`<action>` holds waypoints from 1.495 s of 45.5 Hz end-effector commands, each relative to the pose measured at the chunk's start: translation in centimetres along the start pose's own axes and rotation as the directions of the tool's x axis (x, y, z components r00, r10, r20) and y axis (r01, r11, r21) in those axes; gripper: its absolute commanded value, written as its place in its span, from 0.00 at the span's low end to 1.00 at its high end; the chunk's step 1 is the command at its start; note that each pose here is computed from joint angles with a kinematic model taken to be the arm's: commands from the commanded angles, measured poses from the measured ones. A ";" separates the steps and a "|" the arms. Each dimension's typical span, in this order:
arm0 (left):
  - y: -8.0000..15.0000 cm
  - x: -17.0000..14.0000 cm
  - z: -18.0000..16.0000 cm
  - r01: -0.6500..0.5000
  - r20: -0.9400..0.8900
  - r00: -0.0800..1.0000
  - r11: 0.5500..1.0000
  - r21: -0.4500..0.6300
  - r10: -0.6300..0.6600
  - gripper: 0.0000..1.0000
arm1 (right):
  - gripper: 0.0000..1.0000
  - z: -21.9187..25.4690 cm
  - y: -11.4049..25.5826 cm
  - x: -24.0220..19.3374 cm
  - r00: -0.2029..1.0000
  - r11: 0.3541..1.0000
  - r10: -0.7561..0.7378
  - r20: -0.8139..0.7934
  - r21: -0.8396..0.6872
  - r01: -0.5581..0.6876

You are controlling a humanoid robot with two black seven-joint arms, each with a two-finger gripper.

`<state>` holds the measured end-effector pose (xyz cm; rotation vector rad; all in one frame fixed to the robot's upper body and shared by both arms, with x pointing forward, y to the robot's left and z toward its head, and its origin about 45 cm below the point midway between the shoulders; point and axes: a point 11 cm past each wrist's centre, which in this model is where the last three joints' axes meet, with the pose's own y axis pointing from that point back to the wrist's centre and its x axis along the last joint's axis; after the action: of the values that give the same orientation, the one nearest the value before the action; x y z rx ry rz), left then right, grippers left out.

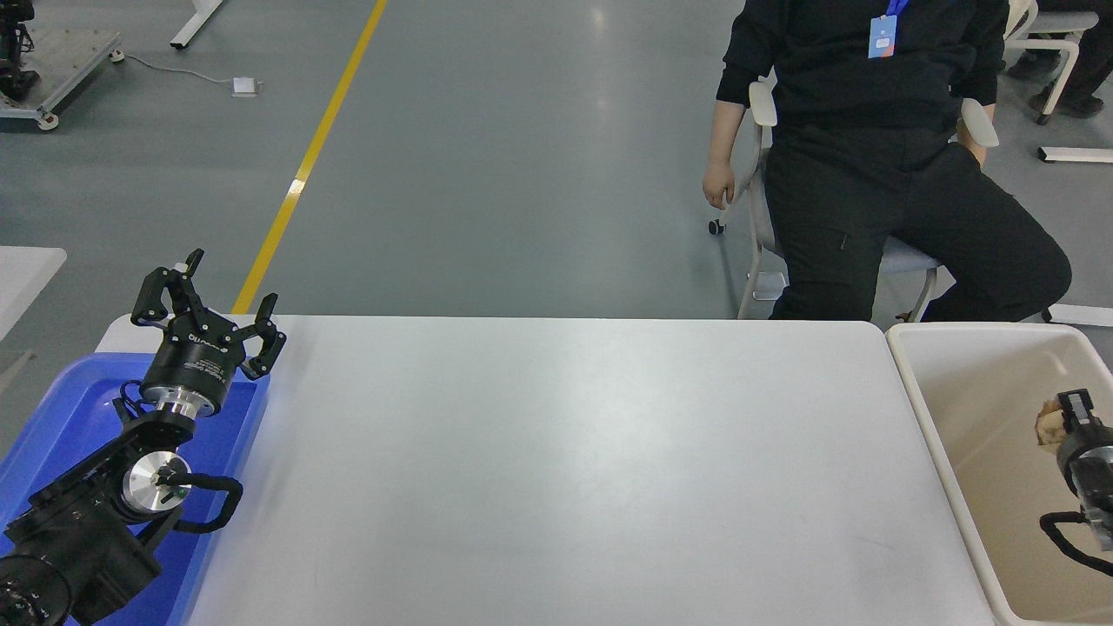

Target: Clean the table surface

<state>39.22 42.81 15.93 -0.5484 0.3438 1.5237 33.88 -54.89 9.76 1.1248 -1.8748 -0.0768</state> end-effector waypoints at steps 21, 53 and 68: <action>0.0 0.0 0.0 0.000 0.001 1.000 1.000 0.000 0.000 1.00 | 0.90 0.4 0.1 0.5 0.996 0.996 0.086 -0.033 -0.004 -0.086; 0.0 0.0 0.0 0.000 -0.001 1.000 1.000 0.000 0.000 1.00 | 0.99 -13.0 -0.2 8.8 0.958 0.963 0.141 0.251 0.189 -0.191; 0.0 0.0 0.0 0.000 0.001 1.000 1.000 0.000 0.000 1.00 | 0.99 -25.1 3.3 10.6 0.798 0.893 -0.161 0.580 0.430 -0.132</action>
<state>39.22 42.82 15.93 -0.5483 0.3437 1.5238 44.45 -54.50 25.07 1.2755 -2.3385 0.0302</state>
